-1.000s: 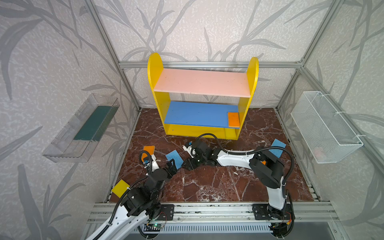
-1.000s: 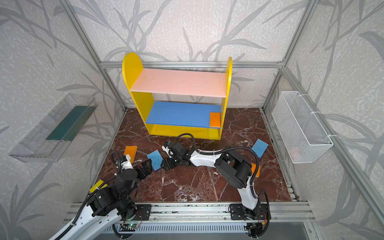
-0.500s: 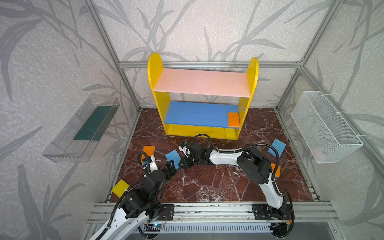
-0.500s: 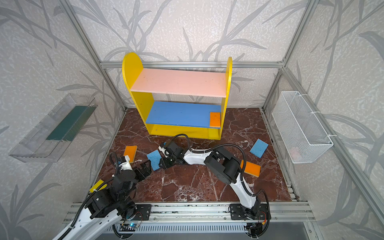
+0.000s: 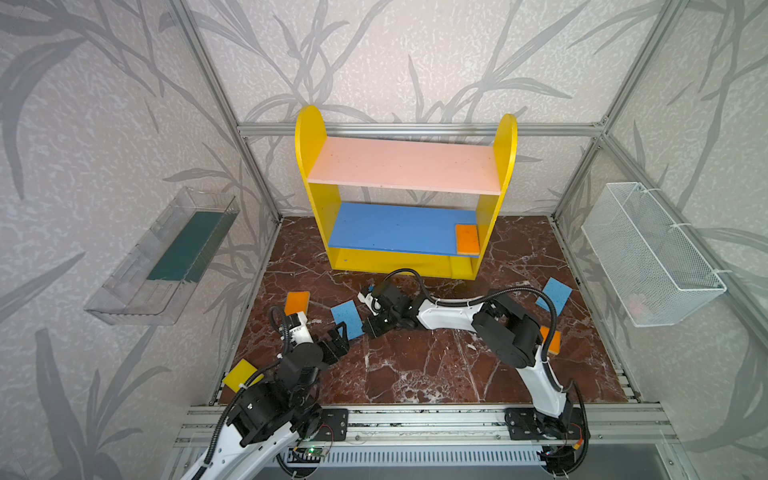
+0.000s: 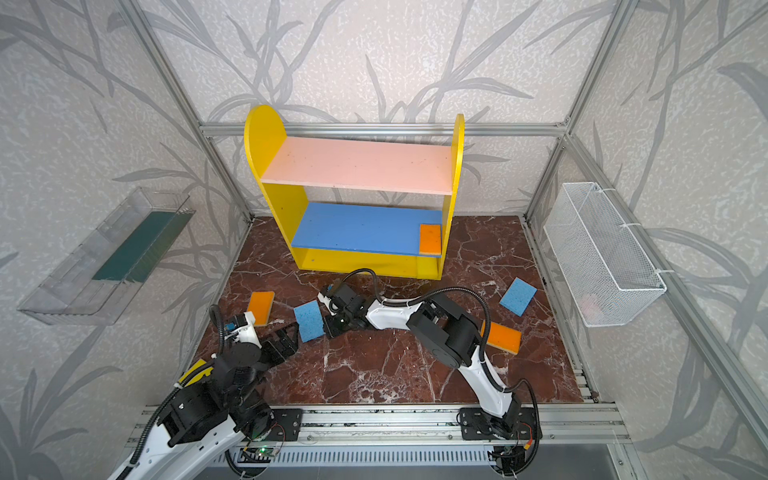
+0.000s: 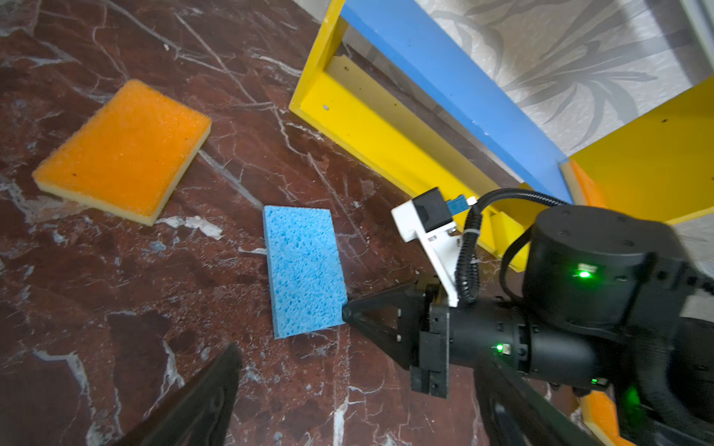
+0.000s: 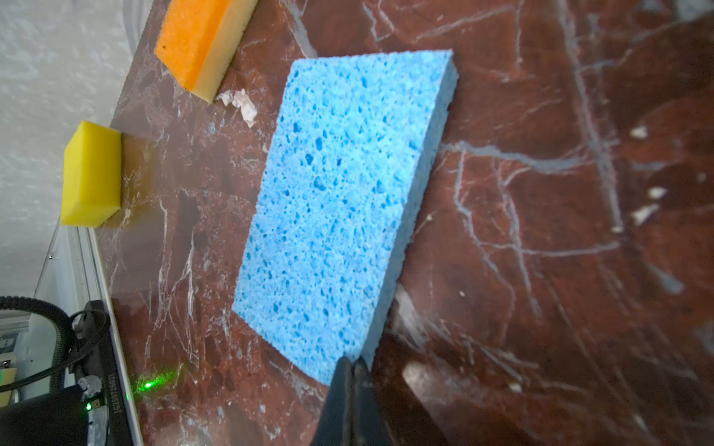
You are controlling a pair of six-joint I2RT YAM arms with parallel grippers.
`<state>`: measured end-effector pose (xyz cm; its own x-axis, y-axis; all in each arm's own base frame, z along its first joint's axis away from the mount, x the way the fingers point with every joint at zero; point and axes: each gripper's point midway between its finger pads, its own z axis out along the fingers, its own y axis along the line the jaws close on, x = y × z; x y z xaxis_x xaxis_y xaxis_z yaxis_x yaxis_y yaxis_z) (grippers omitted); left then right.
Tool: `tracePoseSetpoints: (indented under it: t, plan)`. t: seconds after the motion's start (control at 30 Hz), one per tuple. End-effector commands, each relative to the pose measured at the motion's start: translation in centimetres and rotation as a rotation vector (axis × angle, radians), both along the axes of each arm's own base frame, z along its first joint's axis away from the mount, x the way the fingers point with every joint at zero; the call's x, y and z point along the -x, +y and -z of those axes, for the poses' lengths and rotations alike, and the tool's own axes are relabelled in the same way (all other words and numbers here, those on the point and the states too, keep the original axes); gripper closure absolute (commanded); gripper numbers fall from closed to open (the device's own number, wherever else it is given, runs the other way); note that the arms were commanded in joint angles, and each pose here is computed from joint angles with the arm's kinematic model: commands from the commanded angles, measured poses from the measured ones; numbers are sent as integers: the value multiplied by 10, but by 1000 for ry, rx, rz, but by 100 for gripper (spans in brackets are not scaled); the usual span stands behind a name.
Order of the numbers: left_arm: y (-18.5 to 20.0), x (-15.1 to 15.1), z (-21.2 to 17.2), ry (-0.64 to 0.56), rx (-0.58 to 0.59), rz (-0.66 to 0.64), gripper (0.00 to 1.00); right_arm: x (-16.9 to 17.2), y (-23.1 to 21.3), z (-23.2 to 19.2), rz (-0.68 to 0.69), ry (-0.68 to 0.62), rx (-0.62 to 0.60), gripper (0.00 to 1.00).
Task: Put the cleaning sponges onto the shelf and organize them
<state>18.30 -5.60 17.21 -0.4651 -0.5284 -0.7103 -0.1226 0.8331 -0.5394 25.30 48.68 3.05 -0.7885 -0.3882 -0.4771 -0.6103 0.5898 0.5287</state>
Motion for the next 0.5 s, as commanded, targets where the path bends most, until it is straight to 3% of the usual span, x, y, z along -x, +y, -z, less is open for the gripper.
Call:
tracePoseSetpoints:
  t: [0.0, 0.17, 0.3, 0.47]
  plan:
    - [-2, 3, -22, -5, -50, 52, 6, -1, -7, -45, -5, -74, -43, 100]
    - [-16, -3, -41, 10, -89, 114, 10, 8, -25, -87, -3, -138, -96, 100]
    - [-40, -14, -56, -56, -17, 183, 11, 12, -51, -121, 19, -219, -115, 100]
    - [-64, -24, -76, -122, 66, 246, 32, 13, -87, -163, 70, -289, -160, 100]
